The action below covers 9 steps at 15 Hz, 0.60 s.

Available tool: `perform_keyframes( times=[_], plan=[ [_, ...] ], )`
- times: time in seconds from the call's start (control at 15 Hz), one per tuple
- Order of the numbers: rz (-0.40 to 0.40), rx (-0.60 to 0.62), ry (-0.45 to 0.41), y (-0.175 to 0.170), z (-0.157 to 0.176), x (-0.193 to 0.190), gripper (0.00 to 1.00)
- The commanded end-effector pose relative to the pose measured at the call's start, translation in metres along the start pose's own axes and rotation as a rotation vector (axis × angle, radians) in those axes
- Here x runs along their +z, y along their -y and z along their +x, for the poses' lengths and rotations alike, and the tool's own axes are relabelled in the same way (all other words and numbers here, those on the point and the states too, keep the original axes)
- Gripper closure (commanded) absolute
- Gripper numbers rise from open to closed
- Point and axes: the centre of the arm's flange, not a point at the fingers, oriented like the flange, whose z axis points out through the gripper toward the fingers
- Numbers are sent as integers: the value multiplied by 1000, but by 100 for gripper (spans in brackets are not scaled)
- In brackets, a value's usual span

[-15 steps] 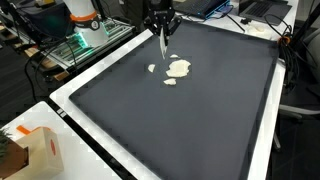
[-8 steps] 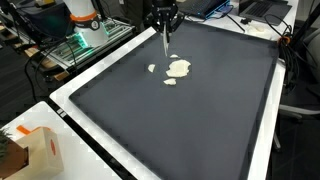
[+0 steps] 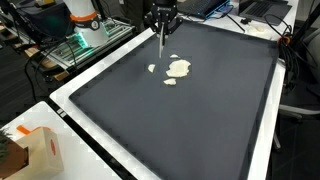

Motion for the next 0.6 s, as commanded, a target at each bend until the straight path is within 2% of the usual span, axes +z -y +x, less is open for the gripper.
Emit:
perform_keyframes(
  times=[0.0,0.2,0.53],
  plan=[
    [-144,-16,-102,20,-14,3,99],
    [-240,-58,-154,32,-22,8,99],
    [-366,-123,-191,48,-31,28,99]
  ],
)
